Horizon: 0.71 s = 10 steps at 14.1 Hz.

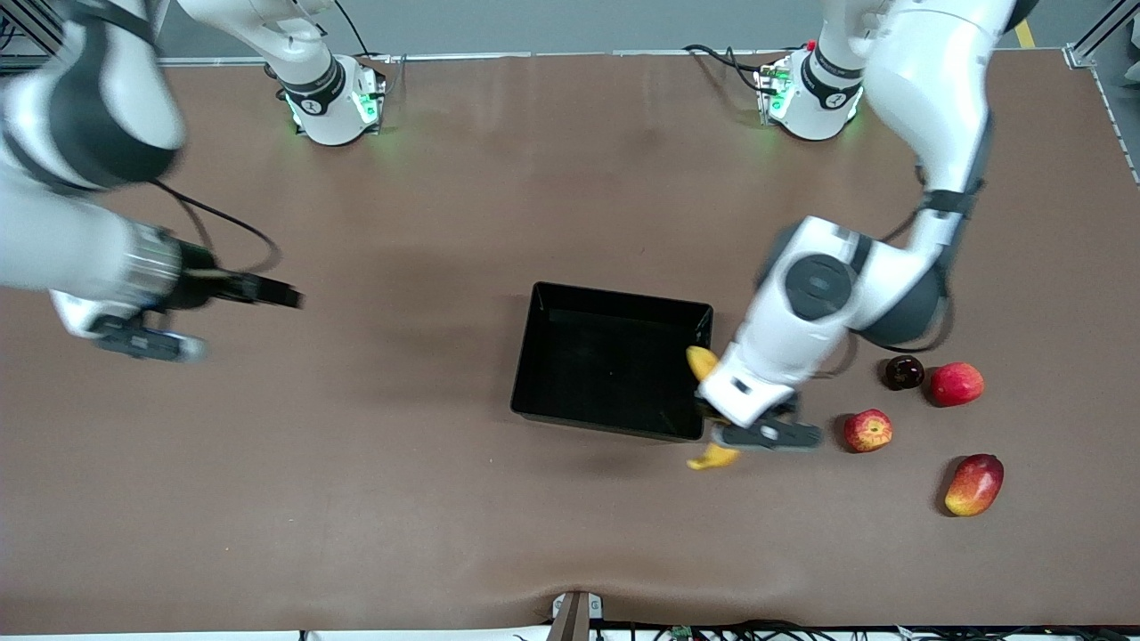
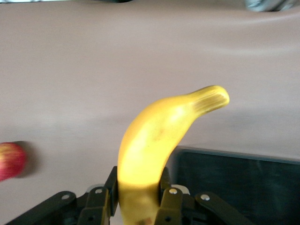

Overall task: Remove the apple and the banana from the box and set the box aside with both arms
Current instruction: 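Carry the banana out of the tray while the right gripper reaches the tray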

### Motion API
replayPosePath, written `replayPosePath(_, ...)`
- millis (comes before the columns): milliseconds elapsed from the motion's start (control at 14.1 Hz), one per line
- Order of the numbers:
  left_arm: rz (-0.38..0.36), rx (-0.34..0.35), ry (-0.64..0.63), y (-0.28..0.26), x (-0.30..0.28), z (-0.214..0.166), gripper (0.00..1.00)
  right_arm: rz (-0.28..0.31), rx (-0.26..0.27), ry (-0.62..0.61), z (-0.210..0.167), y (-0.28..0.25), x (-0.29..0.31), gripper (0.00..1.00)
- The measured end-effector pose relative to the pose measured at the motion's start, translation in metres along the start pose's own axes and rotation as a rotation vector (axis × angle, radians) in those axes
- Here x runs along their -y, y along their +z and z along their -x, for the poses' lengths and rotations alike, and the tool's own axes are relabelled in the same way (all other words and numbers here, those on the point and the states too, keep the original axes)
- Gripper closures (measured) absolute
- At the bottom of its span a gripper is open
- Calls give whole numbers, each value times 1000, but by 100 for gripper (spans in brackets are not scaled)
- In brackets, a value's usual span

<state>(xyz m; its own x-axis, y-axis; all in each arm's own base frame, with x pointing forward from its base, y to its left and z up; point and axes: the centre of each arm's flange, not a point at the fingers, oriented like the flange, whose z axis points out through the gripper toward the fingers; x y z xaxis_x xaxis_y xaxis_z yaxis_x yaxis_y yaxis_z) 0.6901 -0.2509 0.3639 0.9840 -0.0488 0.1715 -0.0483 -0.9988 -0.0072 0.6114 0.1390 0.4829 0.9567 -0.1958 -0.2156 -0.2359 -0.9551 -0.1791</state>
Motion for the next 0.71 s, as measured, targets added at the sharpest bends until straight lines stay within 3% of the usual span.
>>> replayPosePath(427, -53, 67, 108, 24, 186, -21, 63, 2, -82, -12, 22, 125, 145, 0)
replayPosePath(711, -54, 85, 195, 32, 239, -20, 63, 14, -100, -47, 19, 204, 174, 0)
